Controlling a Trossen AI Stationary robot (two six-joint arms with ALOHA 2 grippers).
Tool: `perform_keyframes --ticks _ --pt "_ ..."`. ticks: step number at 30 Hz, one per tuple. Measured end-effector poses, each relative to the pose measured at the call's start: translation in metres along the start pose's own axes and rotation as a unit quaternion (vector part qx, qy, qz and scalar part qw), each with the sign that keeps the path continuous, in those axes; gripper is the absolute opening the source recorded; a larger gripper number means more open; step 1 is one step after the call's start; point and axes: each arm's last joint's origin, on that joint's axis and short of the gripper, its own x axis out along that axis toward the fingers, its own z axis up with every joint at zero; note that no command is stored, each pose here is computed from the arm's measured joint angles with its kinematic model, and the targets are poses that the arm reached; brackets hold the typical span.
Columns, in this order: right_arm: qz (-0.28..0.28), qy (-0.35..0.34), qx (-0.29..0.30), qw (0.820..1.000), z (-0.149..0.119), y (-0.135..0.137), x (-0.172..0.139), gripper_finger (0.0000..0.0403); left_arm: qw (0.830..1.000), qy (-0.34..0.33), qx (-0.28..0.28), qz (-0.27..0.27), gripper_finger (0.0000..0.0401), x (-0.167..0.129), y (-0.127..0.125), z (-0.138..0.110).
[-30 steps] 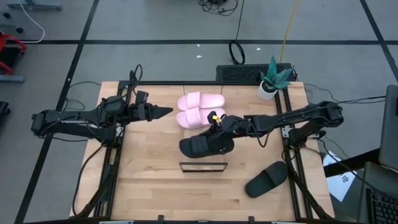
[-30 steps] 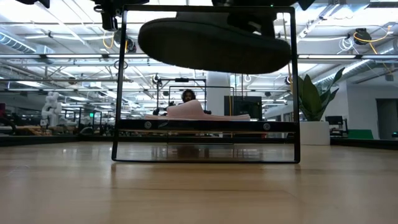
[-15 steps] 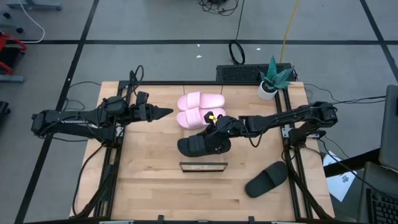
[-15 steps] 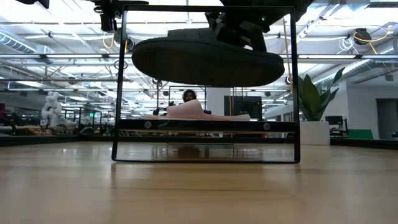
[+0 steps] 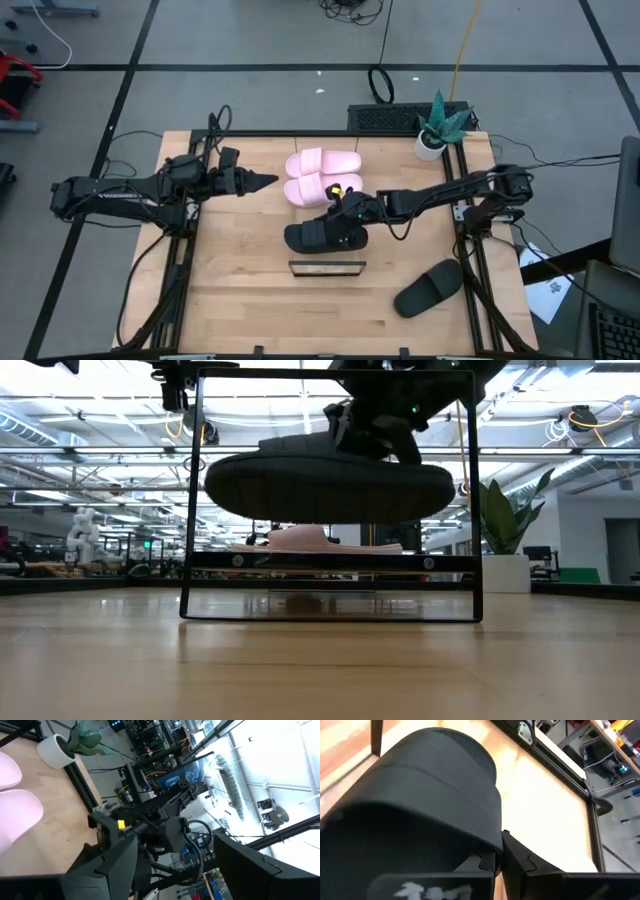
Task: Pick and place slides into the shelf
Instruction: Put the left black slide on the shelf
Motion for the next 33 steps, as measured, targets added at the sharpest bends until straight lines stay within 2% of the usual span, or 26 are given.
perform_keyframes --ticks 12,26,33 --pt "0.007 -0.003 0.067 0.998 0.001 0.006 0.005 0.0 1.0 0.003 0.006 0.002 0.0257 0.0 0.0 0.0" --pt "0.022 0.001 0.092 0.995 0.001 0.016 0.01 0.0 1.0 0.003 0.008 0.002 0.0257 0.0 0.0 0.0" --pt "0.054 0.012 0.116 0.992 -0.007 0.027 0.026 0.0 1.0 0.007 0.008 0.008 0.0257 0.0 0.002 -0.001"
